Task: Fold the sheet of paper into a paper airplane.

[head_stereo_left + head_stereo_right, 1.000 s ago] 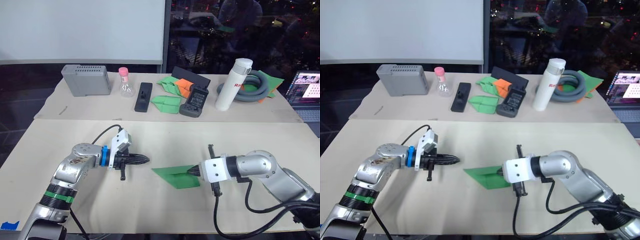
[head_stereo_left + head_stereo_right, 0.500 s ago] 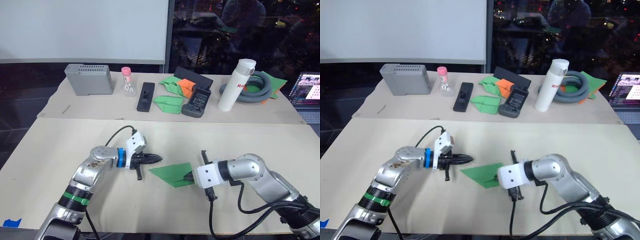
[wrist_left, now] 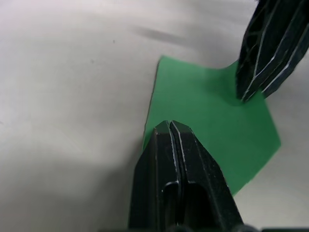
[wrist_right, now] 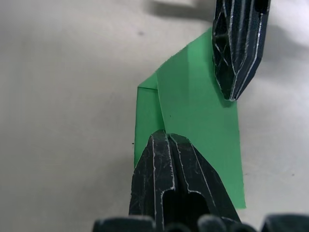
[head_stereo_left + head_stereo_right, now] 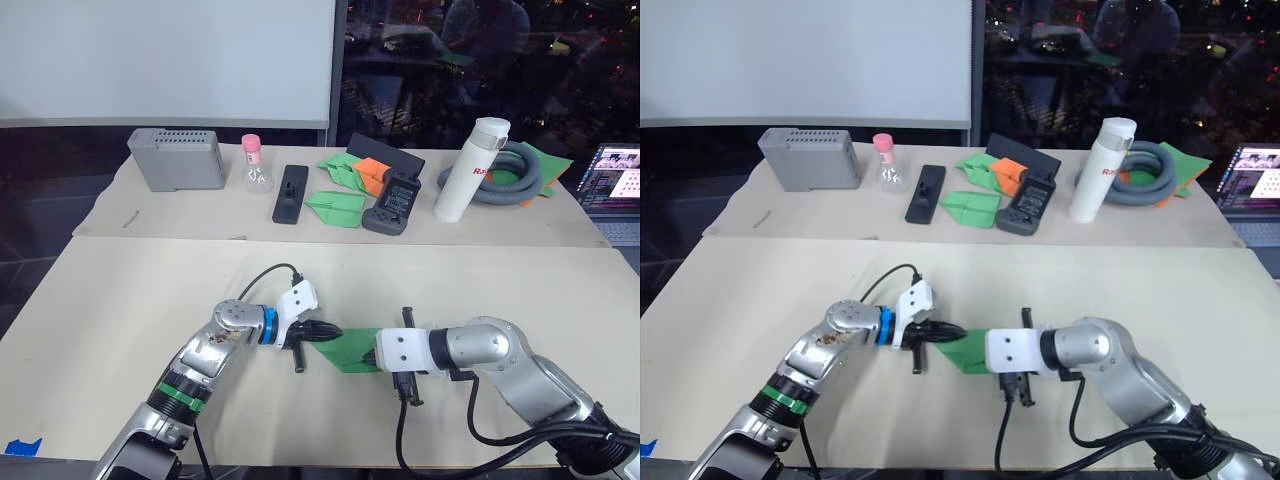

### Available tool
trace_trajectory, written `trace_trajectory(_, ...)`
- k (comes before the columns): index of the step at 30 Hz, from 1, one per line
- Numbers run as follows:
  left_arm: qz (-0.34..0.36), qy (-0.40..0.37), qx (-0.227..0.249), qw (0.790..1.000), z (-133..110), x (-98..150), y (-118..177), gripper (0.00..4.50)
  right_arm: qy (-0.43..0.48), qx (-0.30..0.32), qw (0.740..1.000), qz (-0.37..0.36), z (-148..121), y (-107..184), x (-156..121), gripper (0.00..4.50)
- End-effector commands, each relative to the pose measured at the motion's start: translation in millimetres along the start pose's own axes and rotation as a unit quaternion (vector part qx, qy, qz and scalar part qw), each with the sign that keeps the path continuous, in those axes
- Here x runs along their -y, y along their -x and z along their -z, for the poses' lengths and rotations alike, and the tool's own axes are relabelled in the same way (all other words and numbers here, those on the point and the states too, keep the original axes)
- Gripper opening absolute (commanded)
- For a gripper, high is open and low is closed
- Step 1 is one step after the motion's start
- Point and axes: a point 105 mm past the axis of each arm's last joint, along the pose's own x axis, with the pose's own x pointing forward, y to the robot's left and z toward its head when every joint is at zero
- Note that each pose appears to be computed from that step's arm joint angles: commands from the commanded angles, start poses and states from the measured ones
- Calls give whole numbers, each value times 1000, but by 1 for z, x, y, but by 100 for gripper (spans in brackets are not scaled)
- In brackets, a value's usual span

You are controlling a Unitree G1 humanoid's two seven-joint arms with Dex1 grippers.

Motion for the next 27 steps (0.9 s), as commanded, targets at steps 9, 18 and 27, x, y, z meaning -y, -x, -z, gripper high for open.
trace_trajectory(9, 10, -23, -13, 1000, 8, -2, -6, 0, -67, 3, 998, 14, -10, -1, -5, 2)
trace_trajectory(18, 7, -24, -32, 999, 22, -9, -4, 0, -115, 18, 993, 29, -26, 32, 9, 302)
trace_trajectory(27, 13, -30, -33, 999, 24, -7, -4, 0, -201, 70, 971, 109, -23, 47, 36, 376)
